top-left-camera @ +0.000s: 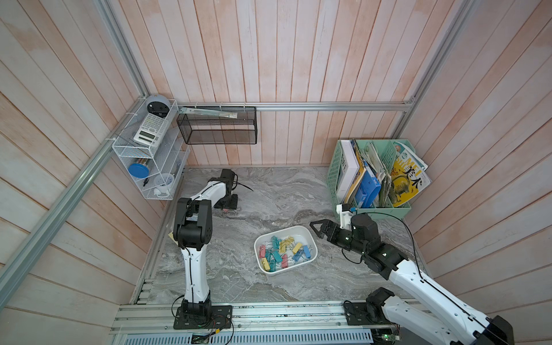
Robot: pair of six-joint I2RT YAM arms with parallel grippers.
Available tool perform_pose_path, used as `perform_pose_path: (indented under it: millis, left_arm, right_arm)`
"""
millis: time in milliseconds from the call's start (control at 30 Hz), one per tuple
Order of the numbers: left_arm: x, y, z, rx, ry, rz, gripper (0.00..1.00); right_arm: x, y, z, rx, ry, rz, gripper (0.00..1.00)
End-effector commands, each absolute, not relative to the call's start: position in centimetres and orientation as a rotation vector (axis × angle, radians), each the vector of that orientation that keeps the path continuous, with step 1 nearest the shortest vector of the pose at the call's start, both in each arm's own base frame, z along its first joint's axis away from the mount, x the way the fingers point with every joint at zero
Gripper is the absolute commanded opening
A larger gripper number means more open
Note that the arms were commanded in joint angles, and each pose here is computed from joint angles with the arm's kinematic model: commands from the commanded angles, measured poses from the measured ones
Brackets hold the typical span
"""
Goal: Put the binder clips in the storage box
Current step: Pick up the binder clip at the center of the board.
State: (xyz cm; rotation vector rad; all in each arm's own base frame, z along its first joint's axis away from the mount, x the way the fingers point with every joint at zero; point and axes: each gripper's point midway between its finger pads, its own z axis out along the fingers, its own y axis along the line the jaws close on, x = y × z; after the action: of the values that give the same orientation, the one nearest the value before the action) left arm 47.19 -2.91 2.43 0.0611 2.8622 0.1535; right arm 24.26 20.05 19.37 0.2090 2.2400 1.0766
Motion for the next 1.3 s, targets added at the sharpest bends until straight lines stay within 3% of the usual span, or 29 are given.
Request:
perform_pose_path:
  millis: [0,200,633,967,1133,1267]
  left_arm:
    - [46.4,-3.2,0.9,0.071,2.913,0.111,0.55]
    - [45.3,-4.0,0.3,-0.039,2.927,0.032,0.39]
    - [44.5,-4.4,1.0,-0.318,2.854,-0.067,0.21]
    - [44.3,-8.0,9.2,-0.355,2.637,-0.414,0.18]
    - [42.6,-12.2,16.0,-0.266,2.484,-0.596,0.17]
    - [40.4,-17.2,20.1,-0.159,2.396,-0.638,0.18]
  right_arm:
    - [24.5,20.1,20.3,0.200,2.223,1.063,0.97]
    - [24.7,20.2,20.2,0.210,2.224,1.069,0.97]
    - [24.6,20.5,20.7,0.190,2.221,1.069,0.97]
    - [25.1,19.4,20.2,0.240,2.212,1.042,0.98]
    - [26.0,17.8,19.8,0.361,2.179,1.130,0.98]
    - [25.9,19.1,22.5,0.248,2.101,1.231,0.98]
